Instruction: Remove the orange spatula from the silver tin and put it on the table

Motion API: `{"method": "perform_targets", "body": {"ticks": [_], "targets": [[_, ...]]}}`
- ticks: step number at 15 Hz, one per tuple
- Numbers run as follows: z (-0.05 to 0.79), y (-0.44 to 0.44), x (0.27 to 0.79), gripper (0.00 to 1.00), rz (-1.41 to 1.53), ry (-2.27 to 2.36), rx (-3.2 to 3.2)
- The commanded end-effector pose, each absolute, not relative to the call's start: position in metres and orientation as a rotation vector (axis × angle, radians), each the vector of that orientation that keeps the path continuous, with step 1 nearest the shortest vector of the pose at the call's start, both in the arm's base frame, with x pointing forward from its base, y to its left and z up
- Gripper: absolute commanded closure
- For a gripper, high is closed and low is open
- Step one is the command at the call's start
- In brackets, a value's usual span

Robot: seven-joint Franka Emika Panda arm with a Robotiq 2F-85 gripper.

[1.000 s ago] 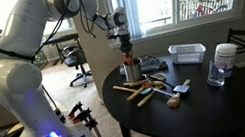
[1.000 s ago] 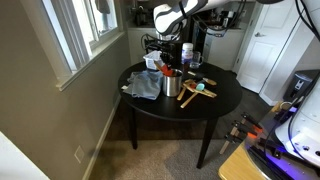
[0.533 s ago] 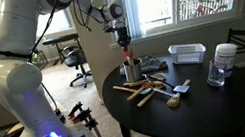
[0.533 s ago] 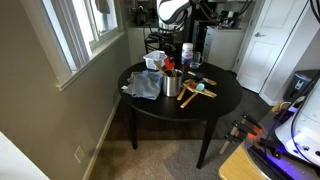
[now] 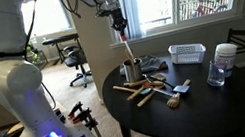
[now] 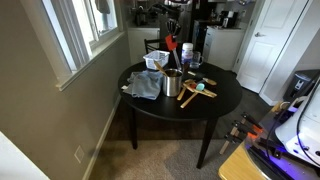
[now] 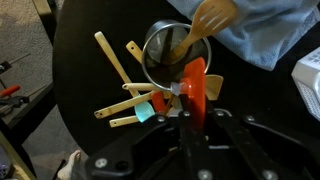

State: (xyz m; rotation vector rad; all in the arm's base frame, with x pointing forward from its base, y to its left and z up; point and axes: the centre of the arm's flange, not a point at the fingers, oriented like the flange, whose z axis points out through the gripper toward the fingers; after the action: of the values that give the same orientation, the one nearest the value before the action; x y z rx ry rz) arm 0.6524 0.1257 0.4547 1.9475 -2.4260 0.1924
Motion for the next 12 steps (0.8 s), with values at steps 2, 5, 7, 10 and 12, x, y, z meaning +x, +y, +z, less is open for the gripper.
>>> {"method": "perform_targets", "body": {"ticks": [2, 5, 7, 10, 12], "targets": [[0.487, 0.121, 0.632, 0.92, 0.312, -2.469, 1.876], [0.487, 0.115, 0.633, 0.92, 0.374, -2.460, 1.821], [0.477, 0.106, 0.635, 0.92, 0.393, -2.445, 1.765], [0.447, 0.087, 0.632, 0.92, 0.367, -2.422, 1.684], [0.422, 0.074, 0.627, 0.92, 0.333, -2.412, 1.680]]}}
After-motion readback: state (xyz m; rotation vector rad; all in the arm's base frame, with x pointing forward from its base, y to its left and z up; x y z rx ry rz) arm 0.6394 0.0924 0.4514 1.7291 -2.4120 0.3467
